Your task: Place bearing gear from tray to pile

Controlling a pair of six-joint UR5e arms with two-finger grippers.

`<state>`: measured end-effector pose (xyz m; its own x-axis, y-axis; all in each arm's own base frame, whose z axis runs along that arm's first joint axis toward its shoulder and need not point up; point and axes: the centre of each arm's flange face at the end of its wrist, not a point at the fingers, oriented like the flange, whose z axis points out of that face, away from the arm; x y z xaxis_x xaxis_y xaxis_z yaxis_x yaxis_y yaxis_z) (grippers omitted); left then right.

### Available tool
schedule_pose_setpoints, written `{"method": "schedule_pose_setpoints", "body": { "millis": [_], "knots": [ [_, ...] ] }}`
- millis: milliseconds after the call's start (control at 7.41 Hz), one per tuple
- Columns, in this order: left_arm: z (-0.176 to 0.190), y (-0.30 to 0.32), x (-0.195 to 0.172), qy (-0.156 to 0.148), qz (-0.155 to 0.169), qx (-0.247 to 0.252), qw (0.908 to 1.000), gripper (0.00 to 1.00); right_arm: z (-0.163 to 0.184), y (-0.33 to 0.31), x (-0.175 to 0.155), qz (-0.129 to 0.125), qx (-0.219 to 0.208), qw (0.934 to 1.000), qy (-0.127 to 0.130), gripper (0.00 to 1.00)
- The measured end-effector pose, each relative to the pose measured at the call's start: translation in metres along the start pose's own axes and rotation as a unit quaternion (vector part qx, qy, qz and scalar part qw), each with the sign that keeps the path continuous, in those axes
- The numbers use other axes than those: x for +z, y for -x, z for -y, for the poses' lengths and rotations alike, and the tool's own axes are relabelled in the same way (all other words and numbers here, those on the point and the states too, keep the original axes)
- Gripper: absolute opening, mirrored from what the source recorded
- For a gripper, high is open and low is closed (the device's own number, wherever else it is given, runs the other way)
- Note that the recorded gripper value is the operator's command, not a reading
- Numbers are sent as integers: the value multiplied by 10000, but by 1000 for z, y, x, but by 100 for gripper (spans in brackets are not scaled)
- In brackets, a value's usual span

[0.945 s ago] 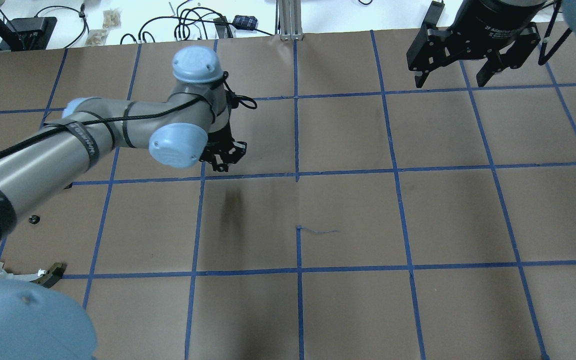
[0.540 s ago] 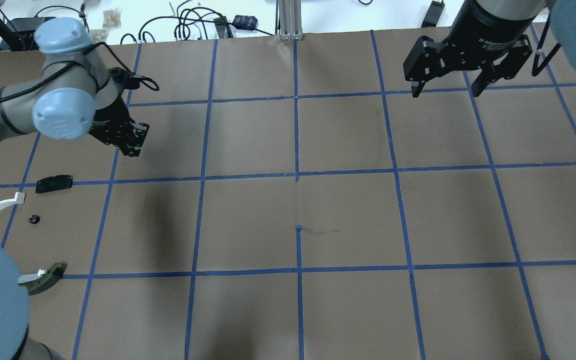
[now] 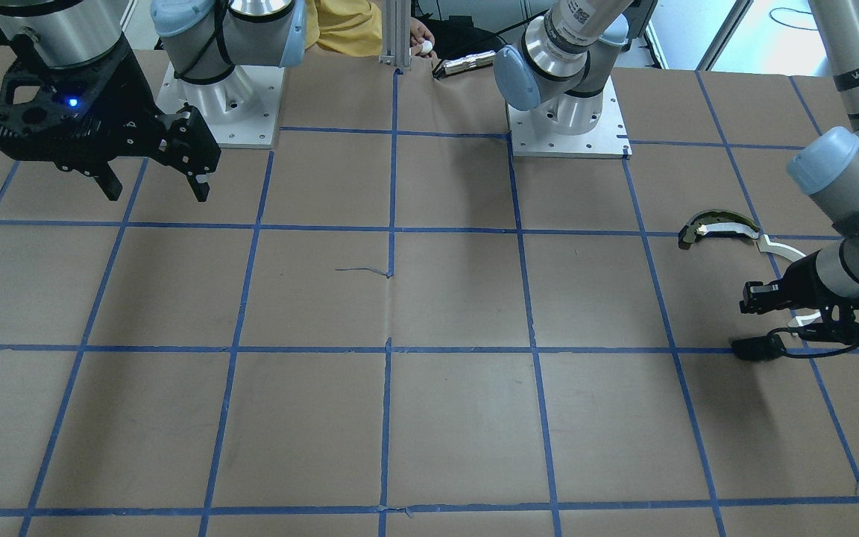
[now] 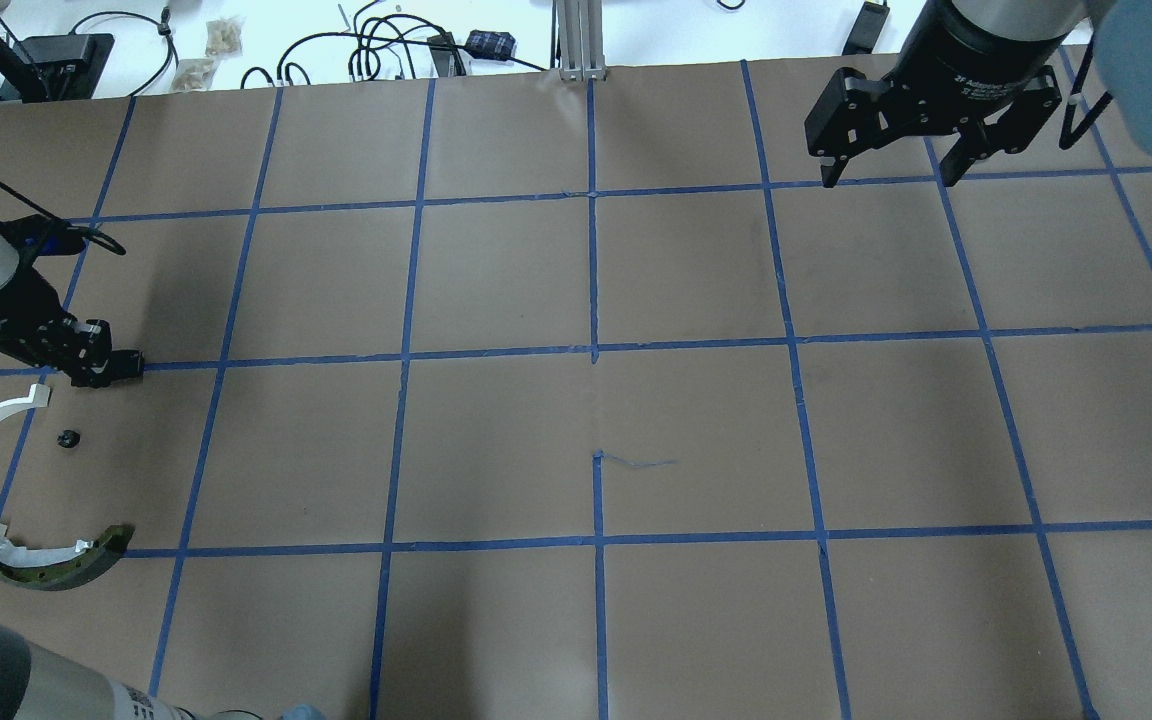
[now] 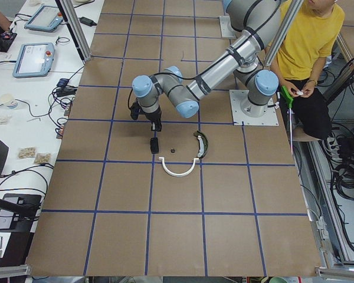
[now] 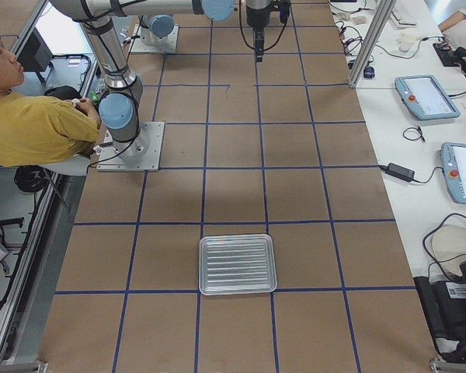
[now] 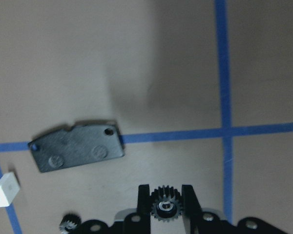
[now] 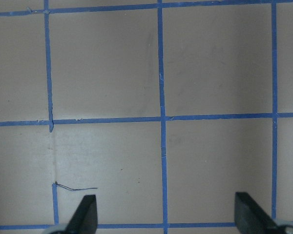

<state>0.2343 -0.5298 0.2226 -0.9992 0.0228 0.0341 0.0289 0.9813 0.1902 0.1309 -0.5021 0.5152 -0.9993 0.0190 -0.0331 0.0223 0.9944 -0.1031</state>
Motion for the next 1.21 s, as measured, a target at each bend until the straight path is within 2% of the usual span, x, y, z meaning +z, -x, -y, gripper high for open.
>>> {"method": "schedule_pose_setpoints", "body": {
  "millis": [270,540,675,810,945,1080,1215],
  "knots": [
    [-17,29,19,120,-156,-56,9998,0,-1,0,-1,1,-4,10000,-9,100],
    [-21,37,27,197,-172,-89,9996,0,-1,0,0,-3,-8,10000,1,100],
    [-20,39,31,265,-140,-94,9995,4,-1,0,1,-10,-9,10000,5,100],
    [-20,40,34,313,-123,-93,9994,39,-2,0,1,-13,-9,10000,8,100],
    [-20,40,35,336,-117,-95,9993,78,-2,0,1,-14,-12,10000,10,100],
    [-20,39,36,346,-117,-99,9993,93,-2,0,1,-15,-20,10000,12,100],
    [-19,38,36,348,-119,-94,9993,100,-2,0,2,-15,-23,10000,15,100]
  ]
}}
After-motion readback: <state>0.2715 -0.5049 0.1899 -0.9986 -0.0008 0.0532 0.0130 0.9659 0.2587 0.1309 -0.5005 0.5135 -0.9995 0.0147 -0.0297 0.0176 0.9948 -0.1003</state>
